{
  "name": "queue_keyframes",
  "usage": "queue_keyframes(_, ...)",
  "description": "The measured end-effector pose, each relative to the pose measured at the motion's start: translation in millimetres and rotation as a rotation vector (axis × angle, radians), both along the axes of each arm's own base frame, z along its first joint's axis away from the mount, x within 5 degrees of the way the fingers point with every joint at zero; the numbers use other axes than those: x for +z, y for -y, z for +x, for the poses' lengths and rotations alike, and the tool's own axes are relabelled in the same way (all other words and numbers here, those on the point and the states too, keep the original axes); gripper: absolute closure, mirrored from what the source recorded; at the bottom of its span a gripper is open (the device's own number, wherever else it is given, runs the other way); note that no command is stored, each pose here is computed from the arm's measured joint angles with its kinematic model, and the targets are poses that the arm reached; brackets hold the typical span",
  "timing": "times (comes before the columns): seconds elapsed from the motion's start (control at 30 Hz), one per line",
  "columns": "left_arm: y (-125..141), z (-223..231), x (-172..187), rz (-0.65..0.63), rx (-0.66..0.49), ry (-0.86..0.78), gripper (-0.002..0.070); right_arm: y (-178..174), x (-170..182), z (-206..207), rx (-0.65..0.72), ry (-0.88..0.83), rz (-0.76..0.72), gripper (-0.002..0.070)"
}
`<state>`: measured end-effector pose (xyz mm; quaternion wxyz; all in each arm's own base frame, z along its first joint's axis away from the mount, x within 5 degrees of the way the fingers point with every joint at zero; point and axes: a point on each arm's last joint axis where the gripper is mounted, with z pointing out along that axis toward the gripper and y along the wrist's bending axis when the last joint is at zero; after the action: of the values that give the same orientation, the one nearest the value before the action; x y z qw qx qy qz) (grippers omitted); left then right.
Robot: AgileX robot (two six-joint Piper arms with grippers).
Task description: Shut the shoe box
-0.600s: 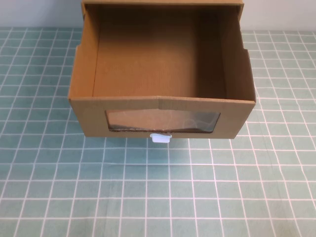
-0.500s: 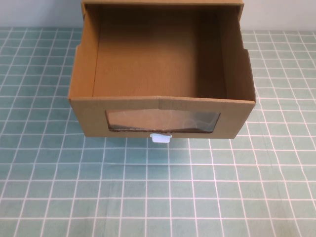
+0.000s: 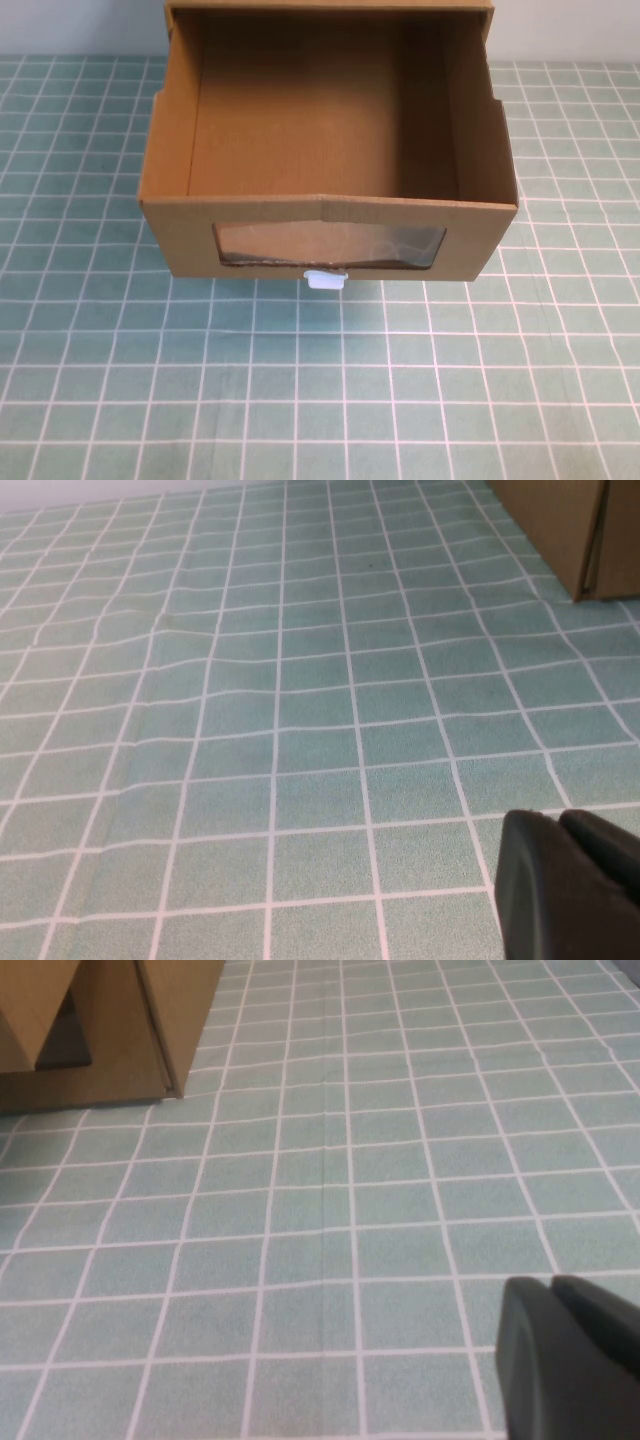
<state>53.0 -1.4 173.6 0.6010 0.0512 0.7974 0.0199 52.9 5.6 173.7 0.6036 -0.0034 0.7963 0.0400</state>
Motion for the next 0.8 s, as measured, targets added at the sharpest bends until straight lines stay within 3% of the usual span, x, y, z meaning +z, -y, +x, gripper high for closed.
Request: queue_keyframes(0.8, 0.3, 0.0, 0.0, -0.012, 0.0, 0.0, 0.068, 0.0, 0.0, 0.0, 0.0, 0.0, 0.0, 0.0688)
